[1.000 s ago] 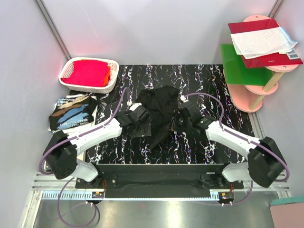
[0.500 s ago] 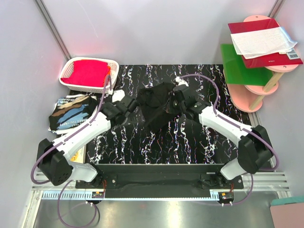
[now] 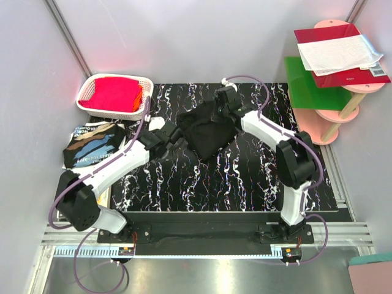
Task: Fold and stack the t-shirts
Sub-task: Fold the long partially folded tshirt into a neat square
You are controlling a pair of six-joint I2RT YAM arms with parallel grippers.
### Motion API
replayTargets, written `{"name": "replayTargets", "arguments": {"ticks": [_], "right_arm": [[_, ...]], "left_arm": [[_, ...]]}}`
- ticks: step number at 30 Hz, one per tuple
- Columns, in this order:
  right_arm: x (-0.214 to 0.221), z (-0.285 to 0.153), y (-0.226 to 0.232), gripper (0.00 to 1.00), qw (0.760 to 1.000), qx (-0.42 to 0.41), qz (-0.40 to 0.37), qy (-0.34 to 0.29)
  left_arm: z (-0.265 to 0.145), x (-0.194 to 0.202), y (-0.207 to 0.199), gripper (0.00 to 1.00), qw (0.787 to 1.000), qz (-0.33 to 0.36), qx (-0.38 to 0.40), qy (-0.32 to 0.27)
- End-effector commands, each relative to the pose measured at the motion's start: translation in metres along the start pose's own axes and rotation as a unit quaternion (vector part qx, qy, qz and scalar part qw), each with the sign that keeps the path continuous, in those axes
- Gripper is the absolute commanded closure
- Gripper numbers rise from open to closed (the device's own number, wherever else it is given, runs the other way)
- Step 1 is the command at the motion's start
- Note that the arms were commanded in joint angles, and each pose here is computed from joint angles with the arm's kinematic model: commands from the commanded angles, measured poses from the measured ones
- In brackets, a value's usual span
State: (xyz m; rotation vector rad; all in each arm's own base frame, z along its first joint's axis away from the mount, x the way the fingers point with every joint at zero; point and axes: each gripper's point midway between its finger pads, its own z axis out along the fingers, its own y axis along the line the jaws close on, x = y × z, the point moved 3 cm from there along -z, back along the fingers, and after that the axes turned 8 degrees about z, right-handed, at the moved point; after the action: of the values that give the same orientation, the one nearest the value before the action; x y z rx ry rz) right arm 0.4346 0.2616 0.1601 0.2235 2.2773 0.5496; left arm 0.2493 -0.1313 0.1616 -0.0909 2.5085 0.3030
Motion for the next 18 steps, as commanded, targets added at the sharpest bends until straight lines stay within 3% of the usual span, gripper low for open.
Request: {"name": "replayTargets", "arguments": {"ticks": [1,8,9,11,13,15,18], "right_arm": [[-0.053,0.020,0.018,0.99,0.998,-0.040,-0.005,-0.045],[-0.058,0.077,0.034,0.95,0.996,-0.075,-0.041,0.000],[-0.076,0.076,0.050,0.95,0.995,-0.094,-0.042,-0.013],[-0.053,0.111,0.039,0.92,0.995,-0.084,-0.046,0.025],[-0.042,0.134,0.031,0.71,0.995,-0.071,-0.045,0.053],[-0.033,0.143,0.020,0.37,0.995,-0.047,-0.043,0.072],[-0.040,0.133,0.009,0.14,0.997,-0.008,-0.053,0.055]], "left_arm": [[0.014,0.013,-0.008,0.09,1.000,0.006,0.007,0.017],[0.032,0.030,-0.016,0.09,0.999,0.021,0.002,0.043],[0.036,0.032,-0.018,0.09,0.999,0.025,-0.001,0.048],[0.039,0.033,-0.021,0.09,0.998,0.029,-0.002,0.052],[0.044,0.031,-0.026,0.08,0.998,0.033,-0.001,0.054],[0.045,0.023,-0.033,0.04,0.998,0.036,0.004,0.051],[0.044,0.008,-0.044,0.01,0.998,0.040,0.016,0.037]]}}
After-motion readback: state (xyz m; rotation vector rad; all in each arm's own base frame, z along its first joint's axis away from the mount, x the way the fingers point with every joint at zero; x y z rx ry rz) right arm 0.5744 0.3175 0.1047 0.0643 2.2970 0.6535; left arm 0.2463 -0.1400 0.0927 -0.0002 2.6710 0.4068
